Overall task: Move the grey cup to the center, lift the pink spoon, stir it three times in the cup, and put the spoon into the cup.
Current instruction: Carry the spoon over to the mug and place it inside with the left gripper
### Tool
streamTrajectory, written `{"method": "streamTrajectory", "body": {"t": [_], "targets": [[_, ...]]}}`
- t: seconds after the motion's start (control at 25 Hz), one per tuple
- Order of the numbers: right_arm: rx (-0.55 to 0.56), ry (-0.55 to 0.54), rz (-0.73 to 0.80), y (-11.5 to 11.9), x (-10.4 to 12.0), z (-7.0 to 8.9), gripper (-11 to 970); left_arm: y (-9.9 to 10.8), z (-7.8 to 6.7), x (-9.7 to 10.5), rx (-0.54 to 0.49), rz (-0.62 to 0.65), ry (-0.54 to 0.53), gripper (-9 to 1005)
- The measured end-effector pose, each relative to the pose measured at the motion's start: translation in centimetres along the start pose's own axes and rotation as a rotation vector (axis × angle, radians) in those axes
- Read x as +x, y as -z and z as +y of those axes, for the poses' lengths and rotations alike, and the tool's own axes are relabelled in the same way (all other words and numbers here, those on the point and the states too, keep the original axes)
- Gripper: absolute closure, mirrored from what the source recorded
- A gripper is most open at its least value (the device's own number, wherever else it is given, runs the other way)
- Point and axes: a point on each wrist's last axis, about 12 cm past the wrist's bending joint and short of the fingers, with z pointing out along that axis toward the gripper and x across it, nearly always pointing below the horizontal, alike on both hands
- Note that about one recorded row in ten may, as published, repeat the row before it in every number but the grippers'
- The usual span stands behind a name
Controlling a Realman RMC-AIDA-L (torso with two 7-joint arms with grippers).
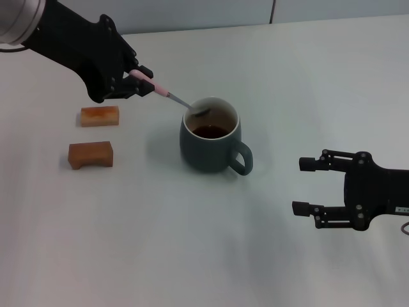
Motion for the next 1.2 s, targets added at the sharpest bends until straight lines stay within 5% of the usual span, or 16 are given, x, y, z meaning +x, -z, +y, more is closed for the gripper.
{"method": "streamTrajectory", "body": {"t": [1.2], "targets": [[0.047, 0.012, 0.006, 0.9, -0.1, -0.3, 177, -2.2, 0.8, -3.1, -0.009, 0.142, -0.143, 799]]}}
